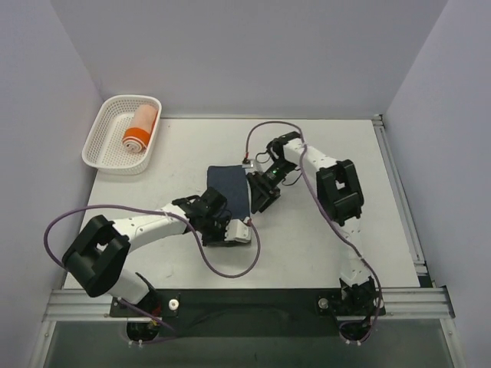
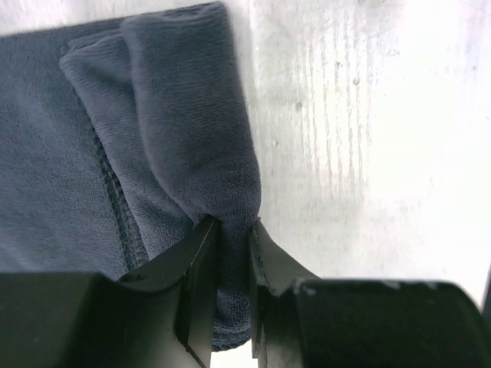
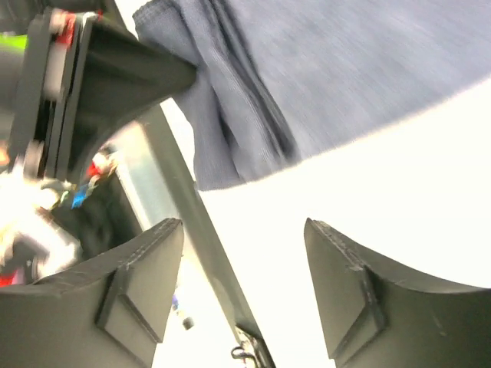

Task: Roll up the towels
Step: Roll the towel

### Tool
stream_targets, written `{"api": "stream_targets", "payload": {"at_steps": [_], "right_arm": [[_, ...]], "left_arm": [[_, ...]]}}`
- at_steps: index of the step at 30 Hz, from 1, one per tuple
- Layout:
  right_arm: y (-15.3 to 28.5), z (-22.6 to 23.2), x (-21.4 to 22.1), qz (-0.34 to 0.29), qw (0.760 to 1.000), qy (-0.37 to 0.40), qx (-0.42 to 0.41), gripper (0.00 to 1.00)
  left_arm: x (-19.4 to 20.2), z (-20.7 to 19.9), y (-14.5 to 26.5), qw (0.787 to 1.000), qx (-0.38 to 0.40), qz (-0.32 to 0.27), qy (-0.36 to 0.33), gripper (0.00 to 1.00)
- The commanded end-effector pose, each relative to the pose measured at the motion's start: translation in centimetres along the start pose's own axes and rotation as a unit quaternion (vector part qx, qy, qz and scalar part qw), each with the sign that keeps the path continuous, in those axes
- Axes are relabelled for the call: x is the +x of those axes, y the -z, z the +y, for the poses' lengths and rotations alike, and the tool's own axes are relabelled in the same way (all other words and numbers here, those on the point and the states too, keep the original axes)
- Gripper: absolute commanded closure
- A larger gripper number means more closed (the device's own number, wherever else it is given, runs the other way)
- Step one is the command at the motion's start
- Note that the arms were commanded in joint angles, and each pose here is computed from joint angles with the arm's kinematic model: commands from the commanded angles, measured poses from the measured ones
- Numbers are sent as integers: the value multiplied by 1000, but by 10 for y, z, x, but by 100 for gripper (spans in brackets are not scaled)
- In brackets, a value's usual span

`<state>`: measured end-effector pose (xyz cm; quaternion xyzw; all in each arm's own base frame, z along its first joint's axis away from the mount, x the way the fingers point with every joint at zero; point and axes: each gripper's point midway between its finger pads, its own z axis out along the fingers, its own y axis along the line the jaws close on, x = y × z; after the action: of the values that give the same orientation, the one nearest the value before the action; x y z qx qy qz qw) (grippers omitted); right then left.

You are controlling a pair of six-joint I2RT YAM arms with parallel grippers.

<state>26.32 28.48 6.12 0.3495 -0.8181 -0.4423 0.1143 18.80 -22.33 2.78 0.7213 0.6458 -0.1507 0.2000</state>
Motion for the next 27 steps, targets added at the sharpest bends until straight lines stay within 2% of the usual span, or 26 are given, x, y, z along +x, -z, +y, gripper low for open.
{"api": "stream_targets", "payload": {"at_steps": [1,2,5,10,11,16,17,18,20,21,23,27], "right_arm": [[64,8,7,-55,995,21,84,34],[83,16,8,-77,991,33,102,33],[108,26,22,-96,982,47,155,32],[131,46,50,-100,966,68,227,33],[139,59,56,-113,960,94,239,33],[113,84,90,-90,961,138,224,45],[109,92,95,-86,958,154,225,46],[102,94,99,-74,957,169,226,48],[86,106,102,-49,946,212,241,51],[82,106,96,-53,939,225,254,51],[67,103,91,-24,924,253,286,52],[43,90,57,0,893,297,337,52]], "left_arm": [[33,-42,9,986,136,43,83,82],[33,-50,10,978,173,36,106,80],[26,-29,10,968,202,14,145,77],[37,-12,17,941,264,20,210,76],[41,-12,12,933,285,23,220,76],[42,21,9,915,314,16,252,75],[46,20,5,903,332,20,270,75],[43,31,4,905,328,15,271,75],[48,33,-3,893,345,19,290,74],[49,36,-5,890,346,21,295,72],[49,44,-11,885,350,24,306,72],[51,54,-17,879,351,31,322,69]]}}
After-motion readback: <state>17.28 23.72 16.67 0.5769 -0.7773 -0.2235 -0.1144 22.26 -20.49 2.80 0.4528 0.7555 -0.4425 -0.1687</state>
